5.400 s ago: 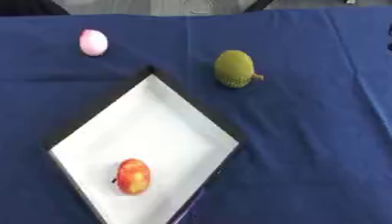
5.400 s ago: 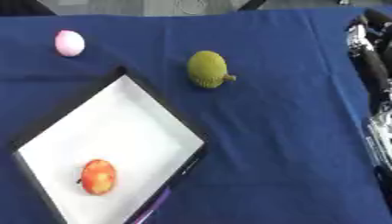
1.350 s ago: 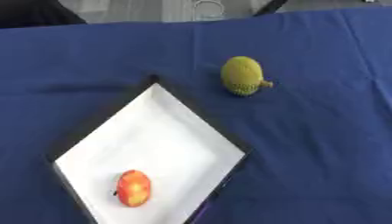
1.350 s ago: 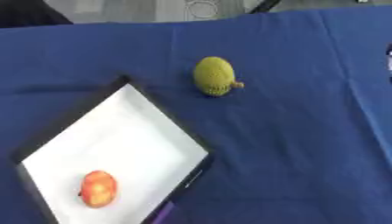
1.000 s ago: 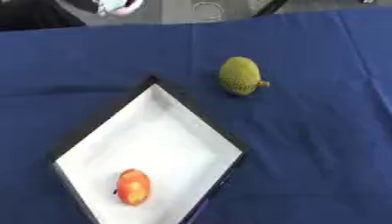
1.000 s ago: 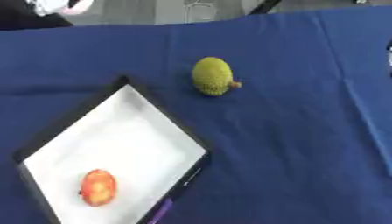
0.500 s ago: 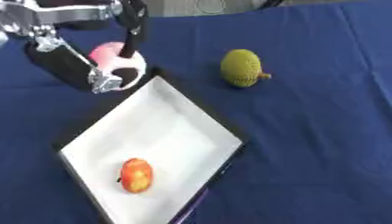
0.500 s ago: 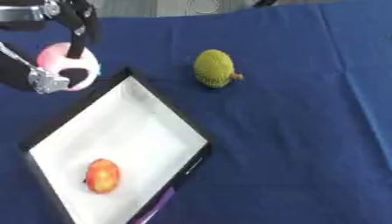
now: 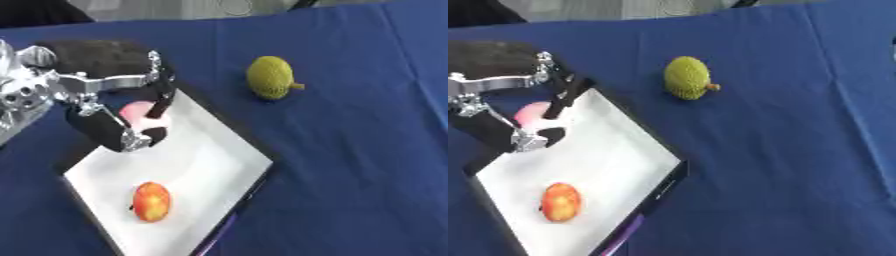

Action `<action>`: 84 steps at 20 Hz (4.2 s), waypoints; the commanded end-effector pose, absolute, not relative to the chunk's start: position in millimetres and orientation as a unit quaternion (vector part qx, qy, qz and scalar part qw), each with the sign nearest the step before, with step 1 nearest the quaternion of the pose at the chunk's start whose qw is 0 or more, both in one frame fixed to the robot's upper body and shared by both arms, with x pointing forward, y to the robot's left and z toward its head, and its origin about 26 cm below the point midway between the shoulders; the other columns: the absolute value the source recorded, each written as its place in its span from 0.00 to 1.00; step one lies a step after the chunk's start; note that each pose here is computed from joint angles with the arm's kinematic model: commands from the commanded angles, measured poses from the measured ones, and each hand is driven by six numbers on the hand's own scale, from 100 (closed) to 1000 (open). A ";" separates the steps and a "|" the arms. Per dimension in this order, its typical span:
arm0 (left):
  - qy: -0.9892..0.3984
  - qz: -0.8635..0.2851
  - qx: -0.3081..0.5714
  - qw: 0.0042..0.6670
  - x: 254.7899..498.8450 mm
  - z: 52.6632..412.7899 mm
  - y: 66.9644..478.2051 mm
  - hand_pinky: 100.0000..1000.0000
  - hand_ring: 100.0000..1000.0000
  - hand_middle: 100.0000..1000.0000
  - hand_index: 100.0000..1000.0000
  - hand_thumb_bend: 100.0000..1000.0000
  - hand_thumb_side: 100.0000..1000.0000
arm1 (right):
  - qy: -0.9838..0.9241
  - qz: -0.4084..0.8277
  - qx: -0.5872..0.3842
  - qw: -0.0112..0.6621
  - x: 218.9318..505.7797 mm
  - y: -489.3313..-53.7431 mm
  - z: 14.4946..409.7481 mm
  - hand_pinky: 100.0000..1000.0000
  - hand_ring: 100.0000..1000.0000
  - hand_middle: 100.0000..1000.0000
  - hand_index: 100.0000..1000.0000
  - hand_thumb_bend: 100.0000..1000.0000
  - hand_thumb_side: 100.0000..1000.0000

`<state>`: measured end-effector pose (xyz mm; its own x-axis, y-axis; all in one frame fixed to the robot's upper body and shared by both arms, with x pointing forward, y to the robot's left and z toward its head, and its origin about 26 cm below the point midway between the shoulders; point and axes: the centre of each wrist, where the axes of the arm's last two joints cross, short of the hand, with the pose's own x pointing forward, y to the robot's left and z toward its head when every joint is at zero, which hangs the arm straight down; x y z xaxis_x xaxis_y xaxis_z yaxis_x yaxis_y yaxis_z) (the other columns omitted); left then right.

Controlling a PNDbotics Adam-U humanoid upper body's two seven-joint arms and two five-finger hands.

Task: Pick up objects on the table and place them in the box.

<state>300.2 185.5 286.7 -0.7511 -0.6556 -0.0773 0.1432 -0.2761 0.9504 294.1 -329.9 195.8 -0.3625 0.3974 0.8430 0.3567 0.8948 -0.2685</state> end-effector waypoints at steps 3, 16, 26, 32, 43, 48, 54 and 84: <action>-0.555 -0.744 0.249 0.275 297.3 277.6 187.1 0.66 0.66 0.52 0.25 0.00 0.14 | -0.831 0.026 -0.230 0.506 293.4 -329.8 203.1 0.87 0.87 0.84 0.88 0.00 0.59; -0.605 -0.678 0.249 0.334 296.0 245.7 199.8 0.67 0.67 0.53 0.23 0.00 0.24 | -0.828 0.018 -0.237 0.508 291.9 -330.9 200.6 0.87 0.87 0.84 0.88 0.00 0.60; -0.604 -0.682 0.263 0.319 296.3 244.7 211.4 0.70 0.69 0.56 0.34 0.02 0.10 | -0.829 0.014 -0.236 0.507 291.8 -331.2 200.5 0.87 0.86 0.84 0.87 0.00 0.60; -0.566 -0.722 0.265 0.297 297.0 250.6 213.3 0.75 0.74 0.63 0.44 0.11 0.13 | -0.828 0.013 -0.237 0.508 291.8 -331.4 200.0 0.87 0.86 0.84 0.87 0.00 0.60; -0.472 -0.789 0.244 0.309 297.7 256.4 216.1 0.81 0.80 0.71 0.67 0.16 0.24 | -0.825 0.012 -0.239 0.511 291.5 -332.7 197.3 0.87 0.86 0.84 0.88 0.00 0.60; -0.468 -0.791 0.240 0.311 298.0 258.6 216.7 0.81 0.81 0.72 0.69 0.18 0.25 | -0.823 0.012 -0.241 0.514 291.5 -333.2 195.7 0.87 0.86 0.84 0.88 0.00 0.60; -0.539 -0.740 0.273 0.294 299.6 280.9 226.6 0.81 0.81 0.73 0.74 0.14 0.33 | -0.823 0.012 -0.245 0.512 290.8 -334.9 196.4 0.87 0.86 0.84 0.88 0.00 0.60; -0.902 0.019 0.191 0.385 280.2 206.2 331.1 0.79 0.77 0.67 0.81 0.39 0.55 | -0.673 0.515 -0.361 0.388 279.2 -320.6 338.9 0.90 0.92 0.89 0.92 0.00 0.29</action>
